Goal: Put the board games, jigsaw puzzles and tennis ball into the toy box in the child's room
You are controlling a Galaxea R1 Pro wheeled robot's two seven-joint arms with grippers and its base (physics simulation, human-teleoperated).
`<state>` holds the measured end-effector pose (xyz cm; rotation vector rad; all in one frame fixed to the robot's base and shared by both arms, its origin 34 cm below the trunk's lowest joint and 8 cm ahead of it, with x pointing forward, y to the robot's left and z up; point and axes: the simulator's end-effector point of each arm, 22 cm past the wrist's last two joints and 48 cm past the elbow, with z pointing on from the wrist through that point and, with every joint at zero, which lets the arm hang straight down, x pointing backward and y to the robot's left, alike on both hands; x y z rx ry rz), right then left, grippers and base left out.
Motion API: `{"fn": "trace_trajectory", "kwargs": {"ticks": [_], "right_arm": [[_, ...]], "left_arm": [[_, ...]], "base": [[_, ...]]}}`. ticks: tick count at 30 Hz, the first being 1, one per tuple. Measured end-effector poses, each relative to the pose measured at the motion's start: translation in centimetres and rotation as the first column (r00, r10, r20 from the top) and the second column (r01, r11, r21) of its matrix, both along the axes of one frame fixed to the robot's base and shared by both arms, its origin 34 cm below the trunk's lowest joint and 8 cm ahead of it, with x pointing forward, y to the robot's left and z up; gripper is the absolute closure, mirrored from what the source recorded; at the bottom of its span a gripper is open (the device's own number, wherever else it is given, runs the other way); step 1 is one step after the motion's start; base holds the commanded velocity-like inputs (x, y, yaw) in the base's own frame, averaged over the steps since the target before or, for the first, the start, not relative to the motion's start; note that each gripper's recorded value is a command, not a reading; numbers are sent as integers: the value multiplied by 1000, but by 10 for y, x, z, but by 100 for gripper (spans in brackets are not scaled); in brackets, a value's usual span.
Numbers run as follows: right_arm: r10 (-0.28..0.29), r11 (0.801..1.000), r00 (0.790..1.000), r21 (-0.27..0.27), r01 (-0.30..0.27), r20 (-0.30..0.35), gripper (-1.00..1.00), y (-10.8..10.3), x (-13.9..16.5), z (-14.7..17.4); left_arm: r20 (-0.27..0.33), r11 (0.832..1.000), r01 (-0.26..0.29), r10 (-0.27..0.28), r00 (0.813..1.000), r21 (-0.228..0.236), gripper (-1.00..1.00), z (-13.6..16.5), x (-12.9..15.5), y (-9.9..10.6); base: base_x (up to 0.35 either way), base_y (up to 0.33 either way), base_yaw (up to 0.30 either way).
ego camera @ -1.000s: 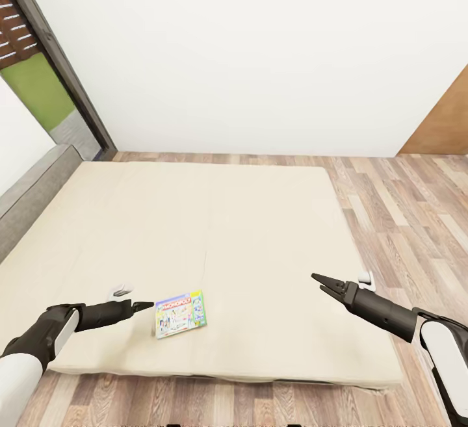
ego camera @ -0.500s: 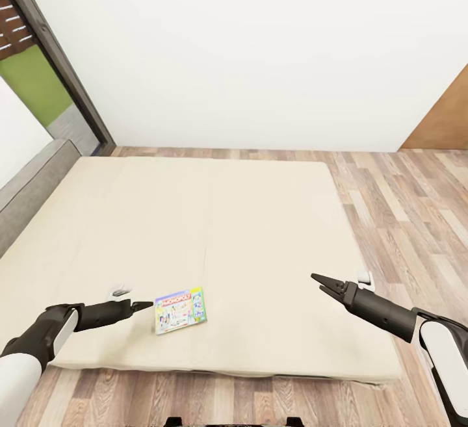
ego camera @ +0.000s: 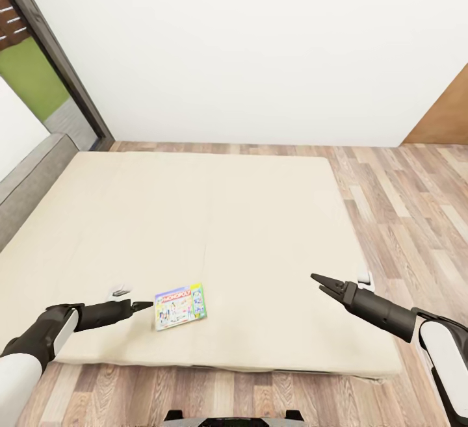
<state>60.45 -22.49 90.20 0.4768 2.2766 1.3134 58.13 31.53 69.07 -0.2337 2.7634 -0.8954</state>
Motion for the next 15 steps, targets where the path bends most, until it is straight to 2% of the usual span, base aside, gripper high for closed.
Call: {"fn": "trace_trajectory", "kwargs": {"ticks": [11,13,15], "right_arm": [[9,1000,1000,18,-8,-11,-100,4,-2,-6],[16,999,1000,47,-16,2,-100,7,-2,-1],[35,992,998,122,-40,47,-100,16,-2,16]], "left_arm": [[-18,1000,0,0,1000,0,-100,-9,-6,0],[-22,1000,0,0,1000,0,-100,-10,-7,-1],[-25,1000,0,0,1000,0,-100,-12,-8,-1]], "base": [[0,0,0],[0,0,0],[0,0,0]]}}
